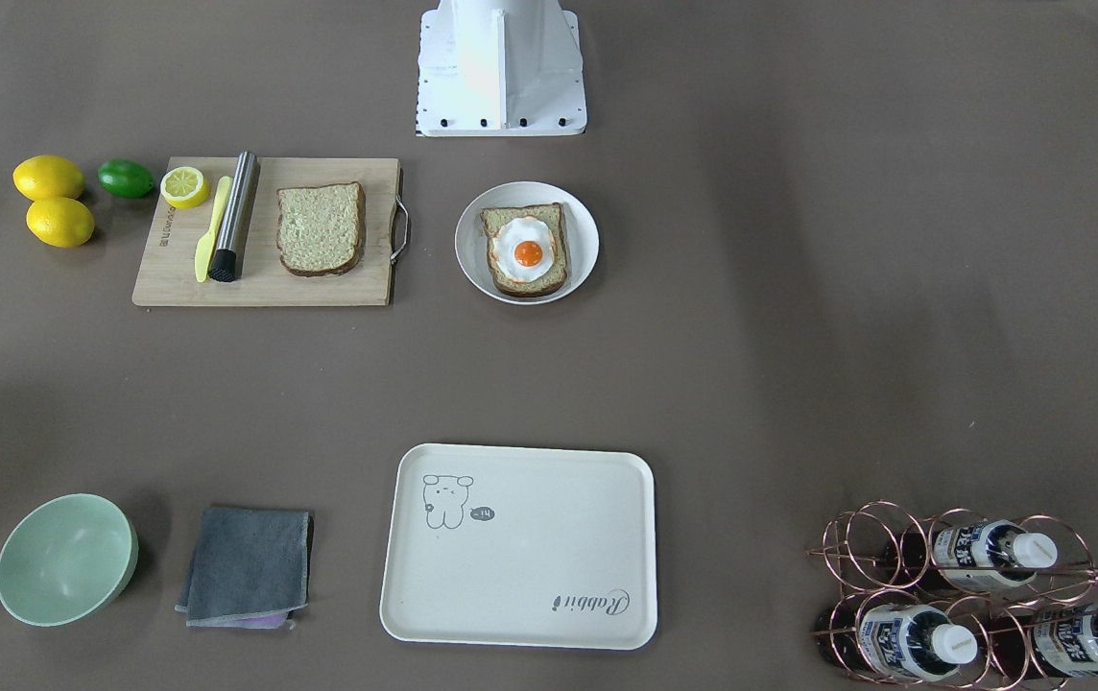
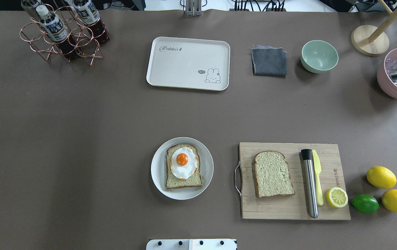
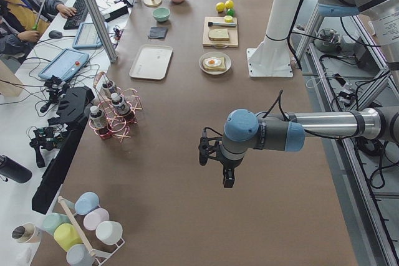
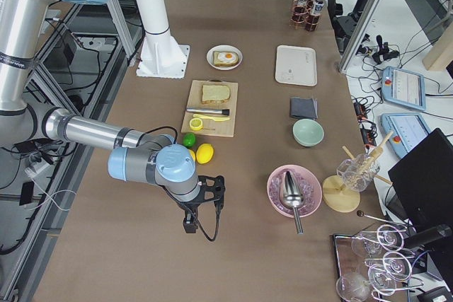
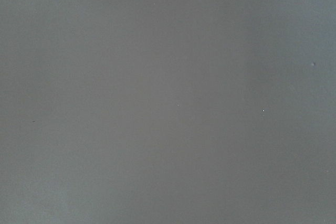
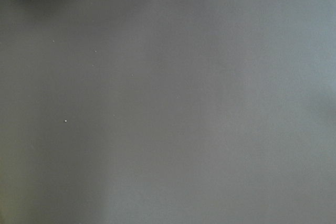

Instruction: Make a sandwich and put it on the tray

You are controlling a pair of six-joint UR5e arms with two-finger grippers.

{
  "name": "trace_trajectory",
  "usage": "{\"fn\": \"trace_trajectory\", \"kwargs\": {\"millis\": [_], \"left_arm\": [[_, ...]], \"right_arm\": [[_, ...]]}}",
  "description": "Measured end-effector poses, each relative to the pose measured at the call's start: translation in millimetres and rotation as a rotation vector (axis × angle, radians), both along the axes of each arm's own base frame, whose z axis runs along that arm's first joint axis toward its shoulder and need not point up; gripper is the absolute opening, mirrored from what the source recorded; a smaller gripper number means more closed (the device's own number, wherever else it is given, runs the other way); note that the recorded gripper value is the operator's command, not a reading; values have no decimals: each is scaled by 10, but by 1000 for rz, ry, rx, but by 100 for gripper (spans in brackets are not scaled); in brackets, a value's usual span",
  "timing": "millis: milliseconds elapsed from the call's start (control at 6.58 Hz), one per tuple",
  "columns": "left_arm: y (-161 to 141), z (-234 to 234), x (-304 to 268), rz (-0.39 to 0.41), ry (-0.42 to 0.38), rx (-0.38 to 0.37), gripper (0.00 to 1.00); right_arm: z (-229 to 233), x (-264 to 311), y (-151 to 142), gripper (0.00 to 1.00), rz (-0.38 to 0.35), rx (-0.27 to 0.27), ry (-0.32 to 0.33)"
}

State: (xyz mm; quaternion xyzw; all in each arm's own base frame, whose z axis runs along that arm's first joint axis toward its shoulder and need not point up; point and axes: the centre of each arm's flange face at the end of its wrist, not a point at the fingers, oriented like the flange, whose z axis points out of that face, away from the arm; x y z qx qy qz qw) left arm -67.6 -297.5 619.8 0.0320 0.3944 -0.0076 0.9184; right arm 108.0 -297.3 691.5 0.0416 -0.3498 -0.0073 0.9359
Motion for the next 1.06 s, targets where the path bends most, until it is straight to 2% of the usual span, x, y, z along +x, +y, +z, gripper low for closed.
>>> {"fn": "trace_trajectory", "kwargs": {"millis": [456, 1064], "left_arm": [[-56, 9, 6, 6, -17, -2, 98], [-10, -97, 26, 1, 21, -8, 98]], "right_arm": [[-18, -7, -26, 100, -1, 6, -10], [-15, -21, 2, 100, -1, 8, -24]]}}
